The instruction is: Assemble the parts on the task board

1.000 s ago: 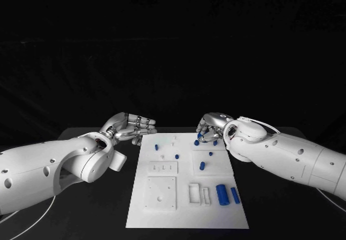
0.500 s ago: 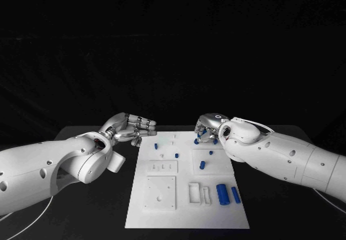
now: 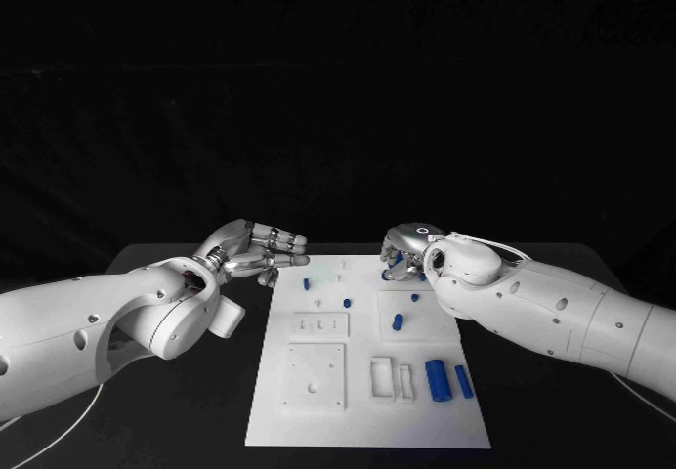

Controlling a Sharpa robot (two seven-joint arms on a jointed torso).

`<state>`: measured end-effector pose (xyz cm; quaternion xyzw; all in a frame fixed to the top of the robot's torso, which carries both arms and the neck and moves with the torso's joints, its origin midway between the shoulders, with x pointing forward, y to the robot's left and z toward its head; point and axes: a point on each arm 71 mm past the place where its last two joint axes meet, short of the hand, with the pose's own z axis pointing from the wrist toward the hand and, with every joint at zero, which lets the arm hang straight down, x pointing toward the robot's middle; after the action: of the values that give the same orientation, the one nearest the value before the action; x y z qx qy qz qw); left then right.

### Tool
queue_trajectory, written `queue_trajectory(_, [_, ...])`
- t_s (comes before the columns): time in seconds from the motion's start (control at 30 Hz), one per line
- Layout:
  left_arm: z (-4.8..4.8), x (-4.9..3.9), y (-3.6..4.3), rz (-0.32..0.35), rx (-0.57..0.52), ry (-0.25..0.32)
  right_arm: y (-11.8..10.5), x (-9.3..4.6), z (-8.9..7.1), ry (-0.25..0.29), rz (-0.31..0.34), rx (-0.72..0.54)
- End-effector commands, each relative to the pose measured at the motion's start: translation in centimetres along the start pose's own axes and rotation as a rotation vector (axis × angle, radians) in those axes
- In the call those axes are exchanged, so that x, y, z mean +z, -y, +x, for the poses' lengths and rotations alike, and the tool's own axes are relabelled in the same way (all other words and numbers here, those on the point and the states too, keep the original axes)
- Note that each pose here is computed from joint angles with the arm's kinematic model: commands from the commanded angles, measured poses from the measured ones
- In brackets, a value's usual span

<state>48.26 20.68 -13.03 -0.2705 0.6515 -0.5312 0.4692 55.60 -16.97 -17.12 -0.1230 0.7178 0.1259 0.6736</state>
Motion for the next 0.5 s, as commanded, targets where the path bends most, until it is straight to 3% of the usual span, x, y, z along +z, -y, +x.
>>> queue_trajectory(0.03, [0.01,0.0,0.39,0.013,-0.015,-0.006,-0.06,0.05,0.18,-0.007,0.005,-0.039])
queue_trajectory(0.5, [-0.37,0.1,0.61,0.014,-0.05,0.018,-0.13,0.06,0.7,-0.02,0.002,-0.047])
